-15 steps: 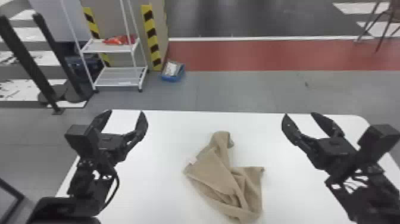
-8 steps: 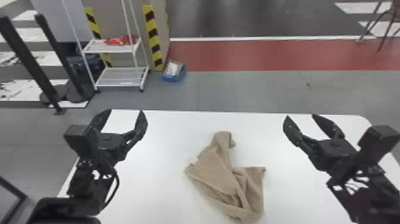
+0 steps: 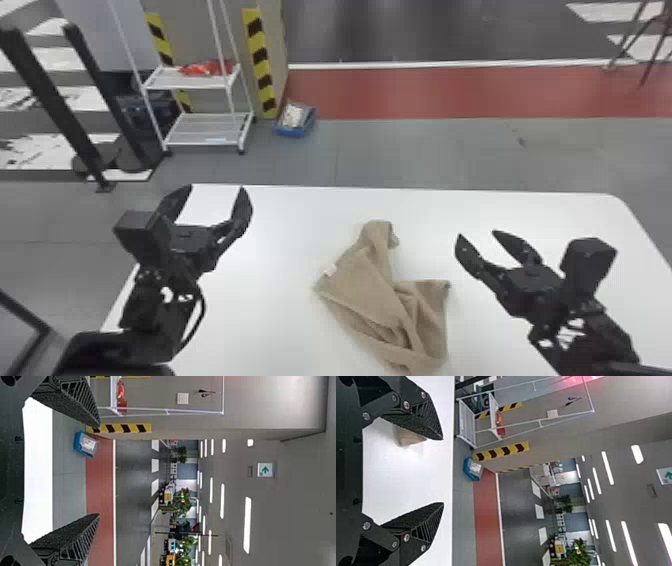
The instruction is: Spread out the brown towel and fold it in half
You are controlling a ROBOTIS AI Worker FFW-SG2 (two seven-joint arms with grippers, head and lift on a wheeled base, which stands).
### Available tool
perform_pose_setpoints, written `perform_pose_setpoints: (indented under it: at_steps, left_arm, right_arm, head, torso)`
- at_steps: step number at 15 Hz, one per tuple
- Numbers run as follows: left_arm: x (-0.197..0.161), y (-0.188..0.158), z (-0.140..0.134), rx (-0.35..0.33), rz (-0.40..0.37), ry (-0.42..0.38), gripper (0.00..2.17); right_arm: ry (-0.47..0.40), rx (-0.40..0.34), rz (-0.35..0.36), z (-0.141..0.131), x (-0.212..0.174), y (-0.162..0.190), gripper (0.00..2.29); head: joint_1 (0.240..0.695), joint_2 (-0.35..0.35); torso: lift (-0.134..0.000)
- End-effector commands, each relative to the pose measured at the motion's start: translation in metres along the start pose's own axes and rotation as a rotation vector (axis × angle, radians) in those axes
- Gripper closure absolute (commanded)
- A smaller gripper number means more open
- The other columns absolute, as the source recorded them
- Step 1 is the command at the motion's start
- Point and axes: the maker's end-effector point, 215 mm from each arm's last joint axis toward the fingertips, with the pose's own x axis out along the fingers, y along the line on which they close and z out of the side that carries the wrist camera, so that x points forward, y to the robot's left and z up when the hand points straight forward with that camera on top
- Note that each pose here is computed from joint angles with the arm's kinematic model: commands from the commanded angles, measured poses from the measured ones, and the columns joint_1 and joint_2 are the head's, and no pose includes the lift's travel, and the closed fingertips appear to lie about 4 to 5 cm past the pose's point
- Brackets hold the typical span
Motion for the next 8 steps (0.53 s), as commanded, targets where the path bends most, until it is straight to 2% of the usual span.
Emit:
perform_pose_setpoints:
  at_steps: [1,4,8]
  left_arm:
    - [0.000,-0.004,-0.005,-0.002,-0.007,0.009,0.09]
    - [-0.001,-0.007,-0.010,-0.003,-0.011,0.018,0.09]
    - [-0.002,-0.008,-0.012,-0.002,-0.014,0.021,0.09]
  right_arm:
    - [0.049,-0.008,0.011,-0.031,0.007,0.006,0.35]
    - [0.095,0.005,0.026,-0.061,0.016,0.007,0.35]
    - [0.135,0.008,0.035,-0.087,0.023,0.006,0.35]
  head:
    - [0.695,0.087]
    - [0.695,0.097]
    - [0.695,0.101]
  torso:
    - [0.000]
    - [0.000]
    - [0.000]
